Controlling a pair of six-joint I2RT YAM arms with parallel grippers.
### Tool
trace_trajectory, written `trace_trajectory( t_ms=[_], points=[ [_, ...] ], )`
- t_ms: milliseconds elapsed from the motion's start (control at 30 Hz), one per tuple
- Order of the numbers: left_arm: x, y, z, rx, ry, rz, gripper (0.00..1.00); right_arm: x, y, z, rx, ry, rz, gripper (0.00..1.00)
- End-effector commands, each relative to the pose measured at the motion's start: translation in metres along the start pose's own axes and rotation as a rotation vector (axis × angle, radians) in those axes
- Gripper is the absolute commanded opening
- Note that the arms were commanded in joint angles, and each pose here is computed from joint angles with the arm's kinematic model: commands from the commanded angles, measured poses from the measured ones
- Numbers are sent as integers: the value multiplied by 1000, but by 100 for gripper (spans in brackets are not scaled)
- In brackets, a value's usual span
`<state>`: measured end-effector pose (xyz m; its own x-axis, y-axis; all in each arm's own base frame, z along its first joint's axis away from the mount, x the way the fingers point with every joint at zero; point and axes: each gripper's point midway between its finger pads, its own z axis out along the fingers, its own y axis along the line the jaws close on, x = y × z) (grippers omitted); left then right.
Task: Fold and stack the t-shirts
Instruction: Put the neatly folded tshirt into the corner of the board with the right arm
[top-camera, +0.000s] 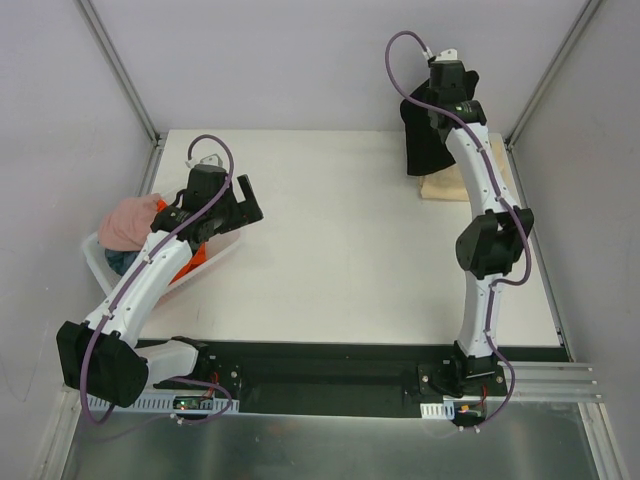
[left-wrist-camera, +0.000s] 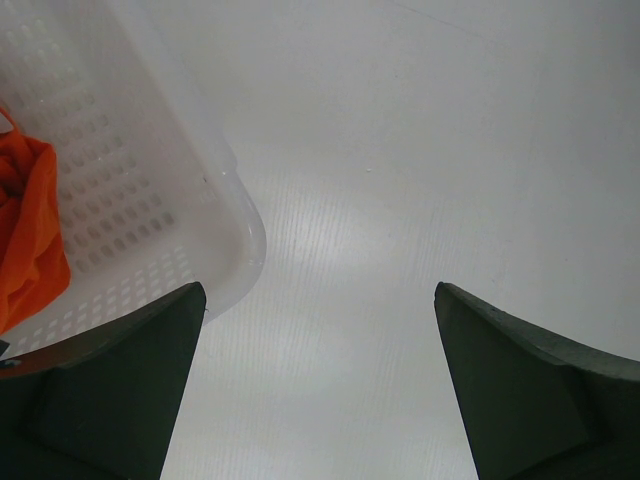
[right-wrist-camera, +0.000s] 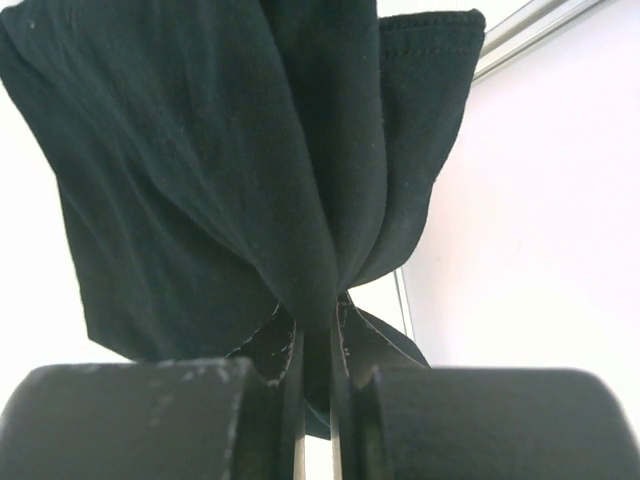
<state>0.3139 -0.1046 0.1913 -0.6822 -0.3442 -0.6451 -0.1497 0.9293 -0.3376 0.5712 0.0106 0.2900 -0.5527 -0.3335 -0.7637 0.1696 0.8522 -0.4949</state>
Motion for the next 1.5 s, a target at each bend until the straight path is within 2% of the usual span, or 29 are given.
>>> trace_trajectory(
  t_ms=[0, 333, 867, 1467],
  points=[
    [-8, -1, -5, 4, -25, -9, 99, -49, -47, -55, 5, -136, 137, 1],
    [-8, 0, -1, -7, -16, -14, 99, -35, -49, -47, 31, -95, 115, 2],
    [-7, -5, 11, -11, 18, -9, 99, 33, -34, 37, 34, 84, 141, 2],
    [-9, -10, 24, -12, 53, 4, 99, 74, -29, 123, -59, 99, 266, 9]
  ],
)
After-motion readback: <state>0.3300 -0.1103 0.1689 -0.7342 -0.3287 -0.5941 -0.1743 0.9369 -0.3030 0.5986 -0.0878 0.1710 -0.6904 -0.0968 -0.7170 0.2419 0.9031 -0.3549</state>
